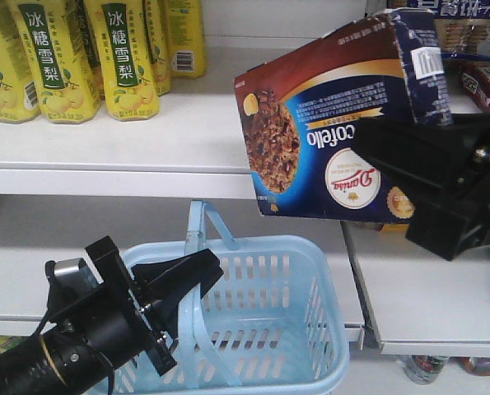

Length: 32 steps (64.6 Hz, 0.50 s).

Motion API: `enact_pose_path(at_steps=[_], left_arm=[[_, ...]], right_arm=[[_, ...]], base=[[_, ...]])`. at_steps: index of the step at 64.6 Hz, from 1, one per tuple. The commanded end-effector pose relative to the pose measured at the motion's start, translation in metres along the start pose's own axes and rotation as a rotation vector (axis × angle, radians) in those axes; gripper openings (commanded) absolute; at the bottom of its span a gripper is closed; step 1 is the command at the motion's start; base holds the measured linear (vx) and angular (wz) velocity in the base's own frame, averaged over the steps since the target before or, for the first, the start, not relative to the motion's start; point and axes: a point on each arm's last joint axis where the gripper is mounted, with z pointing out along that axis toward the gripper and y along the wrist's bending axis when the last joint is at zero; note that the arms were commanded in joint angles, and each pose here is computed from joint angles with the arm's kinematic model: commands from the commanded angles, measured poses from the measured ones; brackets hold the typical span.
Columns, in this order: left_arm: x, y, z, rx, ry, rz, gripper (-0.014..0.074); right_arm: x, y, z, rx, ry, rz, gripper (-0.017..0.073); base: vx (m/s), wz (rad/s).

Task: Left arm holds basket, right arm returns cookies
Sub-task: 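Lift the cookie box out of the basket with the right gripper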

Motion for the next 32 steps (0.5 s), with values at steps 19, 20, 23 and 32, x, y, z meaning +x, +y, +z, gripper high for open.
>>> enact_pose_path(at_steps=[19,20,23,32], left_arm=[[0.010,-0.036,-0.001,0.309,0.087,0.008,0.0000],[0.010,-0.036,-0.001,0.309,0.087,0.008,0.0000],[0.010,-0.036,-0.001,0.309,0.087,0.008,0.0000],[0.010,-0.036,-0.001,0.309,0.087,0.008,0.0000]], right_arm=[[-0.032,-0.027,0.012,0.105,-0.252,-0.015,-0.0004],[-0.033,-0.029,0.013,0.111,-0.259,-0.016,-0.0004],[-0.035,-0.036,0.017,0.135,-0.273,-0.017,-0.0004],[-0.038,-0.051,0.030,0.171,-0.318,-0.024,-0.0004]], base=[[0.00,0.00],[0.00,0.00],[0.00,0.00],[0.00,0.00]])
